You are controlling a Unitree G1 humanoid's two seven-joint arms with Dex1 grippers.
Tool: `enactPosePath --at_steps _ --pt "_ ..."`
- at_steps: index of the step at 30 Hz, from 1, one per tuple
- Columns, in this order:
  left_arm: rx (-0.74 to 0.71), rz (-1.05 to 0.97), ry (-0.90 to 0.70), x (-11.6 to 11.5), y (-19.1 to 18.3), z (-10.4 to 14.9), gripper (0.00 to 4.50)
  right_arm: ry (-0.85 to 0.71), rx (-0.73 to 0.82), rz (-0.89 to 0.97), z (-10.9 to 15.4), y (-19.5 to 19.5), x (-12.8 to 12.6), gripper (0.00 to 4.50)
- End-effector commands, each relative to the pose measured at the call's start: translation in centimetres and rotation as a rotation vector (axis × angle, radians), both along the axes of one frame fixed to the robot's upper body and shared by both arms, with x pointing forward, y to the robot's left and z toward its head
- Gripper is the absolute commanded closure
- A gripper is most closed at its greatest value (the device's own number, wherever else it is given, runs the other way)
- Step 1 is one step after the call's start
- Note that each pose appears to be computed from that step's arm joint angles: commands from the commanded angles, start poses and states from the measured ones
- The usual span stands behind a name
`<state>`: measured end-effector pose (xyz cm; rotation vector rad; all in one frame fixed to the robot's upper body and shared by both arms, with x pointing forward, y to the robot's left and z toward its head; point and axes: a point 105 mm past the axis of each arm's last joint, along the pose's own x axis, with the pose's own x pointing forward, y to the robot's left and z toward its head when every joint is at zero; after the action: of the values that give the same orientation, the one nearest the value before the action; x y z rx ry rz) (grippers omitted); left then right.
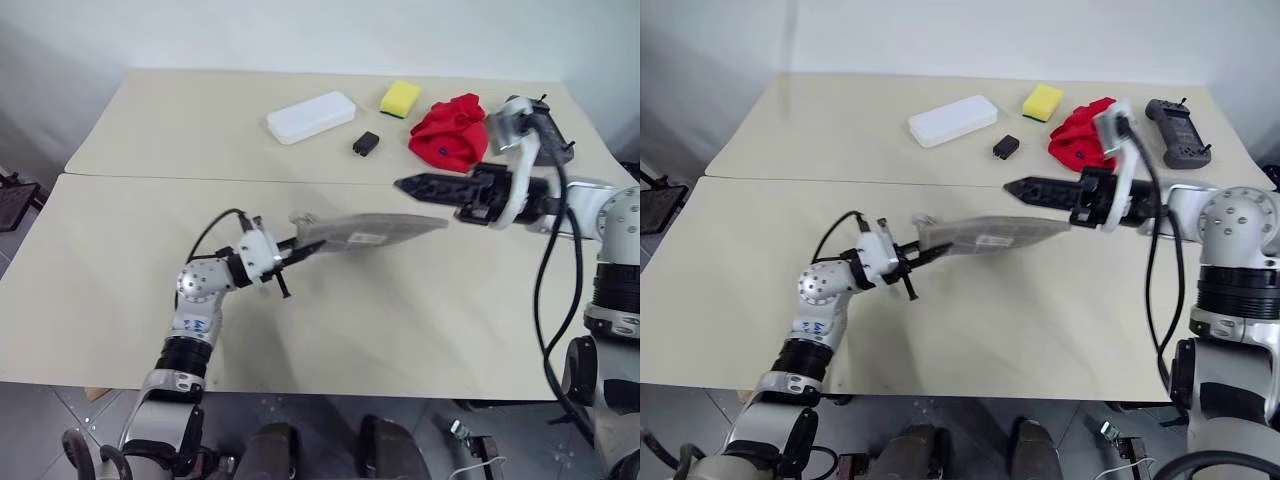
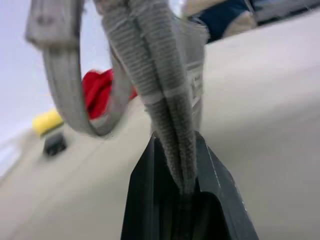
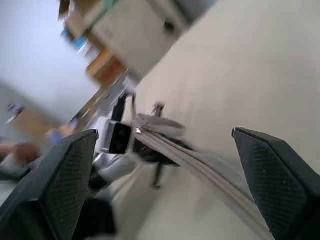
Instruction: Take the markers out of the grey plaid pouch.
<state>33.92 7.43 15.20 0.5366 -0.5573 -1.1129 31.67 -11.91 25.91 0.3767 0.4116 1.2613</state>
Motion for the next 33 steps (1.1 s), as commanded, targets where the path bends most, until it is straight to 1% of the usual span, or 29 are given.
enactPosePath --at_steps 1,2,4,5,6,10,16,17,20,27,33 --pt "0.060 -0.011 -0.135 -0.5 -1.0 0.1 4.50 -0.013 -0.032 0.060 0.6 1.4 -0.8 0.01" --pt "0.097 0.002 -0.204 -0.6 -1.3 0.2 4.50 0.003 -0.056 0.075 0.2 1.8 -0.8 0.01" --pt "0.115 0.026 -0.281 -0.6 -1.6 0.5 4.50 0.032 -0.101 0.096 -0.7 2.1 -1.0 0.01" --pt "0.152 0.041 -0.341 -0.6 -1.7 0.6 4.50 0.043 -0.118 0.107 -1.0 2.0 -1.2 0.01" --pt "0.147 0.047 -0.352 -0.6 -1.6 0.6 4.50 0.053 -0.130 0.117 -1.3 2.0 -1.4 0.01" --pt "0.240 0.034 -0.473 -1.3 -1.8 0.0 4.50 0.104 -0.151 0.149 -2.1 2.3 -1.7 0.01" --pt "0.253 0.061 -0.527 -1.5 -1.7 -0.3 4.50 0.170 -0.180 0.189 -3.9 3.3 -2.4 0.01" --pt "0.251 0.065 -0.527 -1.5 -1.6 -0.3 4.50 0.188 -0.208 0.191 -4.5 3.3 -2.5 0.01" --pt "0.254 0.068 -0.534 -1.5 -1.7 -0.4 4.50 0.202 -0.219 0.195 -5.2 3.5 -2.6 0.01" --pt "0.255 0.065 -0.542 -1.6 -1.8 -0.4 4.50 0.269 -0.163 0.242 -6.2 5.4 -3.2 0.01" --pt "0.255 0.082 -0.535 -1.4 -1.4 -0.3 4.50 0.288 -0.074 0.256 -5.8 6.8 -3.2 0.01"
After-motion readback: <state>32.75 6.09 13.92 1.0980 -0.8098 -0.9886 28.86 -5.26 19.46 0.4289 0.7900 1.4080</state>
